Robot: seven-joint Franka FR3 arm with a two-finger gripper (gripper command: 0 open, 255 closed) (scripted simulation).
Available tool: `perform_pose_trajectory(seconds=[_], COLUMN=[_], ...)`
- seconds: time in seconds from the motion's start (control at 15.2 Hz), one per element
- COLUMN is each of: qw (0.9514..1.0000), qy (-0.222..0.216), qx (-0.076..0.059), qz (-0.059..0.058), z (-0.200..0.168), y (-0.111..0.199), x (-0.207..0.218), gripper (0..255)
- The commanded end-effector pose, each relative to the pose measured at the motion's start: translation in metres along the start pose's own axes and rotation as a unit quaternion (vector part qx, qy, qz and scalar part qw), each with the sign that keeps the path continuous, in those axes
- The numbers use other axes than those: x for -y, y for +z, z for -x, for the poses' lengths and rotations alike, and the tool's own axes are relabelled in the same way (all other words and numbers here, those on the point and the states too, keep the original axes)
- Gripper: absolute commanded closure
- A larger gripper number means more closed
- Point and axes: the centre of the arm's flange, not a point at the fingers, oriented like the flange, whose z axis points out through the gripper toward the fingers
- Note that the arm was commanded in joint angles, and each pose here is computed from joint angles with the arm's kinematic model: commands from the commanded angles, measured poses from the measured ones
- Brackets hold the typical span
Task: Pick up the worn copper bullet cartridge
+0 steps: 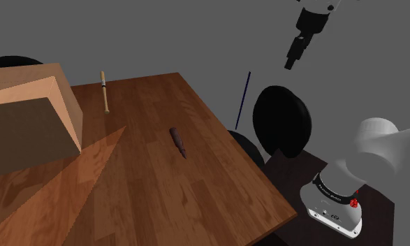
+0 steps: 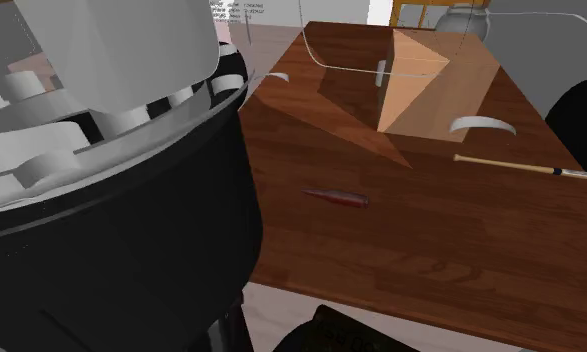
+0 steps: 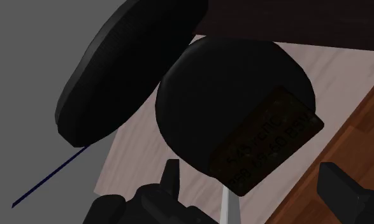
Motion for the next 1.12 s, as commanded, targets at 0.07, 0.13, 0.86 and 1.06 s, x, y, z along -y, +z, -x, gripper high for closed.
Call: perform_pose_trajectory(seconds=[0.07, 0.13, 0.86, 1.06], qw=[1.0, 0.9999, 0.9966, 0.9948], qy=[0.005, 0.011, 0.071, 0.088], qx=[0.003, 0.006, 0.038, 0.047], qz=[-0.001, -0.003, -0.017, -0.021], z=[-0.004, -0.009, -0.065, -0.082], y=[0.005, 0.011, 0.071, 0.087], x=[0.011, 0.022, 0.141, 0.173], gripper=[0, 0, 0, 0])
